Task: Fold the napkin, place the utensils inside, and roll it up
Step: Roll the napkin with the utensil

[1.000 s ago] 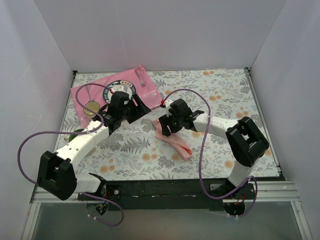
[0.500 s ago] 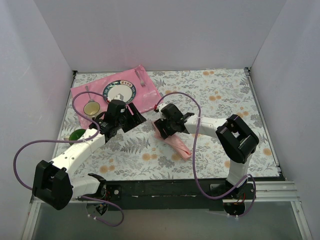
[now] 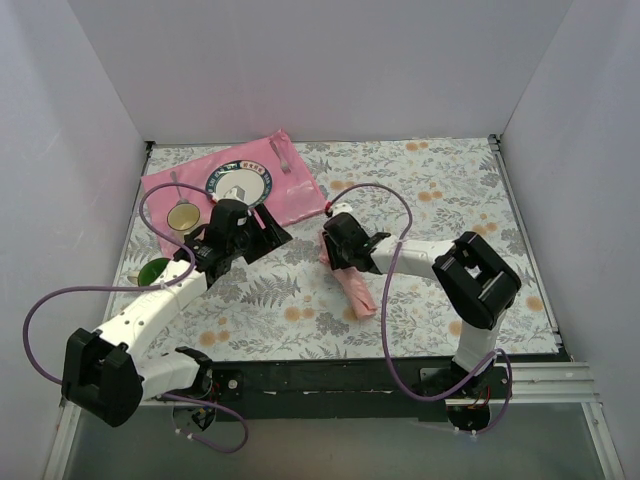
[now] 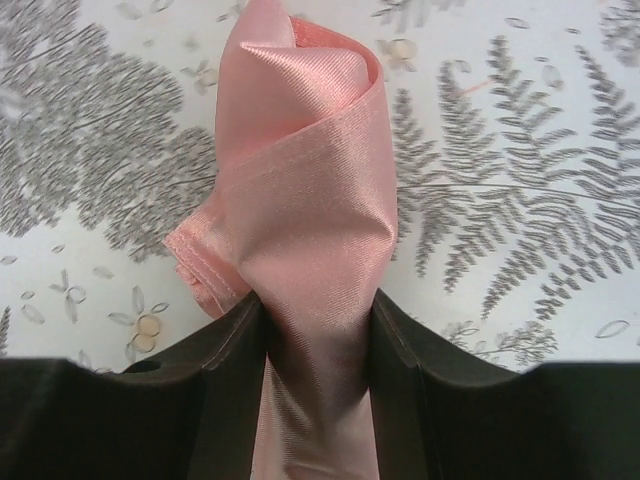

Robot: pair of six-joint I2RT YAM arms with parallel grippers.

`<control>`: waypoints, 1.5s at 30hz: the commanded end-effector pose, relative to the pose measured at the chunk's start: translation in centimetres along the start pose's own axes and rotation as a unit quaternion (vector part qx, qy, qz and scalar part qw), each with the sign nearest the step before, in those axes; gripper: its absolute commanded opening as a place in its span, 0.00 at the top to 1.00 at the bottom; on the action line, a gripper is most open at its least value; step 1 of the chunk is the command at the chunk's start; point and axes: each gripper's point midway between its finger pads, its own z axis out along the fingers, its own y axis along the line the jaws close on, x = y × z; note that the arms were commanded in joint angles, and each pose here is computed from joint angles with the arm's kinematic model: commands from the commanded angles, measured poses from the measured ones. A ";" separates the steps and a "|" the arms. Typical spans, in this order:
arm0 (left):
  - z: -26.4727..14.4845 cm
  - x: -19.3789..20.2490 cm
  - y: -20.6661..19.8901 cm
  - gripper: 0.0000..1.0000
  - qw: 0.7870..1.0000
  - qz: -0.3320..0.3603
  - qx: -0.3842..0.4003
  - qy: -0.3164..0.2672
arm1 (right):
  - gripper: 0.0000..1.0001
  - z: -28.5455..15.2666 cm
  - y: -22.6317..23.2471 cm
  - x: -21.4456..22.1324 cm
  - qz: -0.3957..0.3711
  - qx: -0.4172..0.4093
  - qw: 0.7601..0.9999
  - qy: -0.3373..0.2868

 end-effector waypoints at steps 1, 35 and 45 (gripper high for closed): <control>-1.6 -1.4 -2.2 0.37 0.999 0.006 0.045 -0.018 | 0.53 0.1 -8.1 5.7 0.083 0.150 0.982 0.075; -5.3 1.3 -6.7 0.37 0.980 0.000 0.194 0.039 | 0.52 -16.1 -28.3 21.8 0.614 0.454 0.646 -0.009; -5.1 0.9 -7.5 0.37 0.978 0.004 0.205 0.040 | 0.01 -18.0 -29.1 17.0 0.546 0.419 0.725 -0.008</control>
